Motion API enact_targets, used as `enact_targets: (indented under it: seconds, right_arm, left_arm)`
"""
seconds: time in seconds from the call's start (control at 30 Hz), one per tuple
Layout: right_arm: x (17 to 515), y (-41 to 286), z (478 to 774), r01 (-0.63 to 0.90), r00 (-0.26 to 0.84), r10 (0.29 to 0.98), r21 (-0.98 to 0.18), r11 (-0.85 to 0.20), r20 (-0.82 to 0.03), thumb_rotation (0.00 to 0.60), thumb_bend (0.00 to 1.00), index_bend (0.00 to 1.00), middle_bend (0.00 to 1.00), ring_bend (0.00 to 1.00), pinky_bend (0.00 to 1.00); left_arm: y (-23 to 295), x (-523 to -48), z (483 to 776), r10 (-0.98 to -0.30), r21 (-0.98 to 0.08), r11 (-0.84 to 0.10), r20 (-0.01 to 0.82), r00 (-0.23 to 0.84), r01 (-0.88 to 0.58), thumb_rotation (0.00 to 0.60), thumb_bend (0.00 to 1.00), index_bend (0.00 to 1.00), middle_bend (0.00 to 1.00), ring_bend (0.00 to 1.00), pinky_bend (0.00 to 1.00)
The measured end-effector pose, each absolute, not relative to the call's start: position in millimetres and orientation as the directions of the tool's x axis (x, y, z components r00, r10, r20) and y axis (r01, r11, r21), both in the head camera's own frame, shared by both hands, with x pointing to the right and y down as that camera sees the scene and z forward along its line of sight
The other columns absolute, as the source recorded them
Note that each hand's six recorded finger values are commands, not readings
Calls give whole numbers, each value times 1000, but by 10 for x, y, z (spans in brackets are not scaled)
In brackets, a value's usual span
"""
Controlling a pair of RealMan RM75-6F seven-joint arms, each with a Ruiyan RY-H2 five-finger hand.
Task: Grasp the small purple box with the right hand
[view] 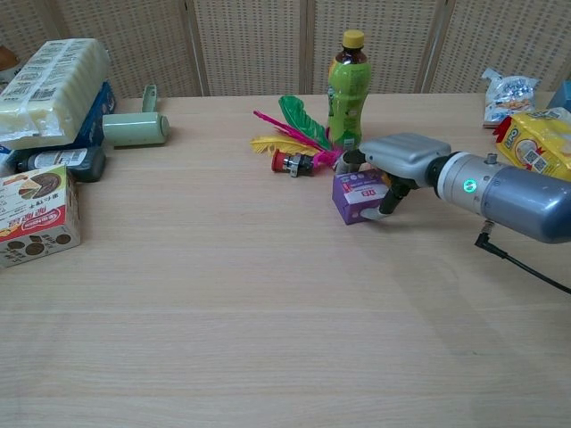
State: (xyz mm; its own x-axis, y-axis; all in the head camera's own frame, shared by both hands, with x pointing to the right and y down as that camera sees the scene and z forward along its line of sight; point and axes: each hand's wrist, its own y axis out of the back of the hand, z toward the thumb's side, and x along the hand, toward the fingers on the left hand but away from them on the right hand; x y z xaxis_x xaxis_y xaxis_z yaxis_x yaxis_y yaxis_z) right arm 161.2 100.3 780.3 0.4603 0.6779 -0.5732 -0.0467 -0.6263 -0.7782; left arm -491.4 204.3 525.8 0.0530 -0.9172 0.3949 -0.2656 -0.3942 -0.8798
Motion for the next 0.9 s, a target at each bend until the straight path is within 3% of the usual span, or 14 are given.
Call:
enact_targets:
  seconds: [0.1, 0.47, 0.67, 0.9]
  right_arm:
    - [1642, 990, 7779, -29, 465, 691, -790, -613, -553, 600, 387, 433, 529, 282, 468]
    - [1821, 934, 7479, 2, 493, 724, -832, -555, -482, 600, 409, 430, 525, 281, 468]
    - [1800, 893, 7011, 64, 536, 739, -853, -518, -409, 600, 408, 425, 519, 282, 469]
    - [1669, 815, 6193, 172, 567, 759, -855, -490, -320, 600, 407, 421, 512, 282, 468]
  left_arm:
    - [2046, -4909, 5254, -917, -880, -394, 394, 55, -266, 600, 0, 0, 0, 0, 0]
    - [2056, -4873, 5246, -915, -872, -401, 398, 71, -281, 600, 0, 0, 0, 0, 0]
    - [2059, -4863, 5230, -914, -865, -402, 397, 81, -299, 600, 0, 0, 0, 0, 0]
    - [2064, -4837, 5197, -915, -860, -402, 392, 99, -314, 600, 0, 0, 0, 0, 0]
